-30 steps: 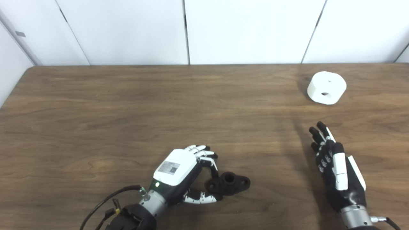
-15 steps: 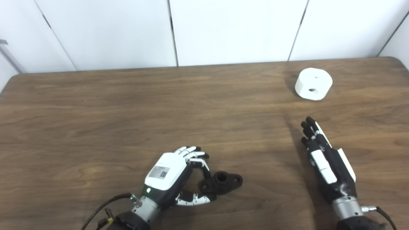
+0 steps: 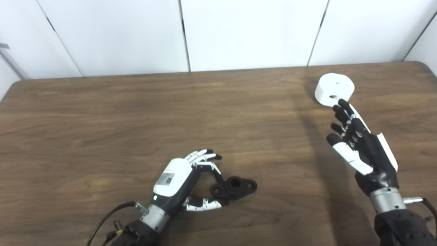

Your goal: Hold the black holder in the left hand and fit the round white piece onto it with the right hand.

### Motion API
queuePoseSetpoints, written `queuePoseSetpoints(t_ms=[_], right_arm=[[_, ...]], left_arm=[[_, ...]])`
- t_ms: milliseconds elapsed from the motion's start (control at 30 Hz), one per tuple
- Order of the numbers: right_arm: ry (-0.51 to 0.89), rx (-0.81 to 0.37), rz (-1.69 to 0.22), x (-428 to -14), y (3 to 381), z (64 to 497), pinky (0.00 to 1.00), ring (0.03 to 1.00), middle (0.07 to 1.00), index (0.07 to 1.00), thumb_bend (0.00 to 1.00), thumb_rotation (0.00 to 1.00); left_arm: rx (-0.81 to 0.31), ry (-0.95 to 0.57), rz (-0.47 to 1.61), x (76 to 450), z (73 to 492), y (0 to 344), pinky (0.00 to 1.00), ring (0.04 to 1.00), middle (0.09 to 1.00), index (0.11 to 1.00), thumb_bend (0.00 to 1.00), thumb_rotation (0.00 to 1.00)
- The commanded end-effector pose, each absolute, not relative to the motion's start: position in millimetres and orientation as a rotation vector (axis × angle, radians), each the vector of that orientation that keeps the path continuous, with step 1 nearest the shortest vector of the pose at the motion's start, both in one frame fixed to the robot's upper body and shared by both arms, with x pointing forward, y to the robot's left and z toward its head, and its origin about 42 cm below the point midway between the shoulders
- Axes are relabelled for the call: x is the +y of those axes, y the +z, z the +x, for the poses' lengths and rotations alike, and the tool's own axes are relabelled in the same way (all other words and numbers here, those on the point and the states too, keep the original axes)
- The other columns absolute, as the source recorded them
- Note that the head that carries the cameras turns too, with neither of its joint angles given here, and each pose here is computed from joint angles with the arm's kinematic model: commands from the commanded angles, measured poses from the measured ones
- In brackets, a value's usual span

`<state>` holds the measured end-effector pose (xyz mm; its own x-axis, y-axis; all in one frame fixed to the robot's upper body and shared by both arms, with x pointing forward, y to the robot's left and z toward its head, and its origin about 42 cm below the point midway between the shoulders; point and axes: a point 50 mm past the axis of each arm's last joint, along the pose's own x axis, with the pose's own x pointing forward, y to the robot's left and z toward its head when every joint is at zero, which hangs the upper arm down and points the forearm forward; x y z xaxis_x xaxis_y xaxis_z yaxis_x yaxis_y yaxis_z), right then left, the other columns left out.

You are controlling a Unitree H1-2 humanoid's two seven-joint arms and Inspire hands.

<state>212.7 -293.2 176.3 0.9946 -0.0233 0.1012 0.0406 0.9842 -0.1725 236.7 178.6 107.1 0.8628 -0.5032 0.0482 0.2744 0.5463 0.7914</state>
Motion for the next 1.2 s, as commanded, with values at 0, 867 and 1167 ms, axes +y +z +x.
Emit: queuePoseSetpoints(t_ms=[0,867,1167], right_arm=[[-0.02,-0.172,-0.203,-295.6,194.6,217.3,0.94,0.972,0.941,0.945,0.62,0.59],[-0.05,-0.251,-0.628,-337.3,278.2,265.7,0.96,0.954,0.921,0.912,0.79,0.42],[-0.093,-0.254,-0.84,-352.0,305.9,279.9,0.94,0.959,0.937,0.921,0.85,0.41]], left_arm=[[-0.019,-0.55,0.921,198.0,218.9,60.8,0.83,0.898,0.825,0.492,0.51,0.06],[-0.077,-0.565,1.004,208.9,222.6,47.3,0.97,0.909,0.827,0.492,0.51,0.06],[-0.093,-0.565,1.031,215.3,222.0,44.6,0.97,0.907,0.823,0.491,0.51,0.06]])
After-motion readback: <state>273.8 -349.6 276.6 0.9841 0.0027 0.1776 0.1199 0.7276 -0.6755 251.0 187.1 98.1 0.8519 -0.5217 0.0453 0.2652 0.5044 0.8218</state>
